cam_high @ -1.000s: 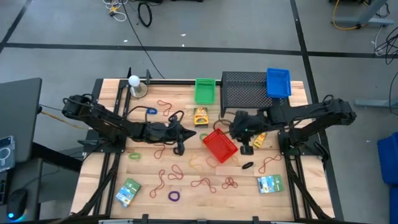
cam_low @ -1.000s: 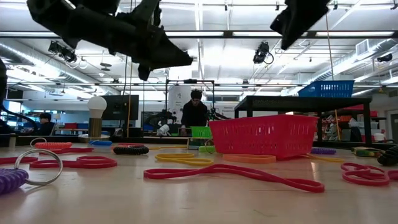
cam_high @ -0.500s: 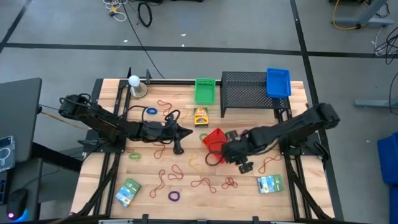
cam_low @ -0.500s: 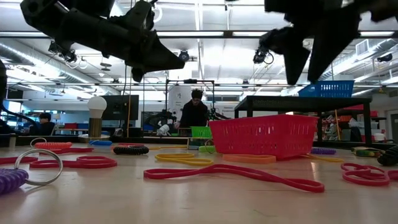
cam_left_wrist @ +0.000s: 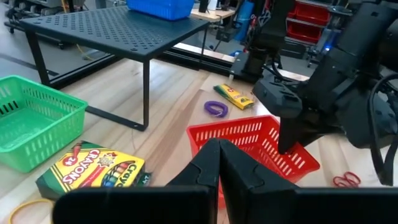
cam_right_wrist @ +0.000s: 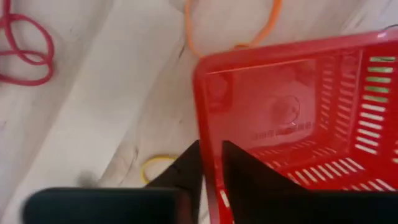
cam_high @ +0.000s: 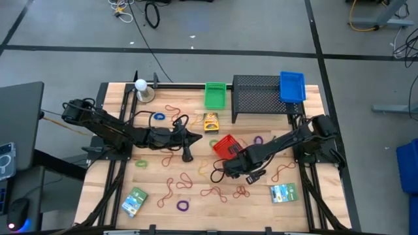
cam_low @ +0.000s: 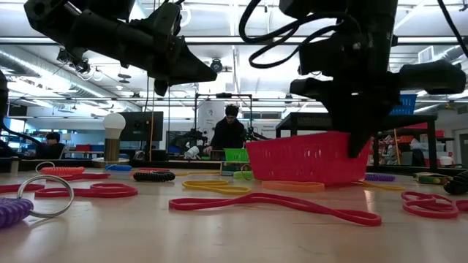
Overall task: Pick & Place Office Desk Supplies
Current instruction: Put the red bin on the shelf
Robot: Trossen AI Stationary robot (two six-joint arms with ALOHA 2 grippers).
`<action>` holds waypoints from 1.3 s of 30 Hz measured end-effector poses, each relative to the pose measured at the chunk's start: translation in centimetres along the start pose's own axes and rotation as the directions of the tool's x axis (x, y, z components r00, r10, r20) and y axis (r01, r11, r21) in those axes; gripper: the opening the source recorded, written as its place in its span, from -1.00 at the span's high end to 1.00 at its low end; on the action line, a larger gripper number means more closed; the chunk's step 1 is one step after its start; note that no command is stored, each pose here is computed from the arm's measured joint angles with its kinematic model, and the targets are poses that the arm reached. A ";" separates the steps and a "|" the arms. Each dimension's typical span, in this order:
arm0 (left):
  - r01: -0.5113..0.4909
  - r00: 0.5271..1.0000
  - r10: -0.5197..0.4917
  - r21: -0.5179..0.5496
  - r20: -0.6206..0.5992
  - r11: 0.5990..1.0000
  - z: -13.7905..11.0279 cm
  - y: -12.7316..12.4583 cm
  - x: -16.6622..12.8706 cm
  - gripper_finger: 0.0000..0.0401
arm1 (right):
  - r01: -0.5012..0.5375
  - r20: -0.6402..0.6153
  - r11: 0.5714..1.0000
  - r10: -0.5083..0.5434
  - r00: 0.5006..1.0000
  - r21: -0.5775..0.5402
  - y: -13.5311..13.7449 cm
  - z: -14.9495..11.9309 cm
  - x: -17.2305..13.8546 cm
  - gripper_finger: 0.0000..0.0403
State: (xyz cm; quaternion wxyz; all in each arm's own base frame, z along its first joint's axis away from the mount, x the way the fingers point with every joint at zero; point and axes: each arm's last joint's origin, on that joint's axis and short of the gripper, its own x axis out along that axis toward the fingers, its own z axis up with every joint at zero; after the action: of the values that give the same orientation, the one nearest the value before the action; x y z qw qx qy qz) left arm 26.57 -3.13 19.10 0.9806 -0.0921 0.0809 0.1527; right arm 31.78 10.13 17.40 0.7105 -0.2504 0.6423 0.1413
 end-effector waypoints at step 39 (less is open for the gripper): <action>-0.054 0.999 0.054 -0.034 0.005 0.998 -0.1 0.2 0.0 0.95 | 0.156 -0.082 0.795 -0.134 0.988 0.586 -17.1 -15.7 -18.2 0.95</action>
State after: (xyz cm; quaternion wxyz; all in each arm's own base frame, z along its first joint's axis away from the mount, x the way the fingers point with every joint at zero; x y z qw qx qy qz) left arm 26.52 -2.93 19.01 0.9747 -0.1060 0.0780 0.1808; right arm 25.04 -10.37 37.51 0.7500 -0.0680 0.6460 -0.1250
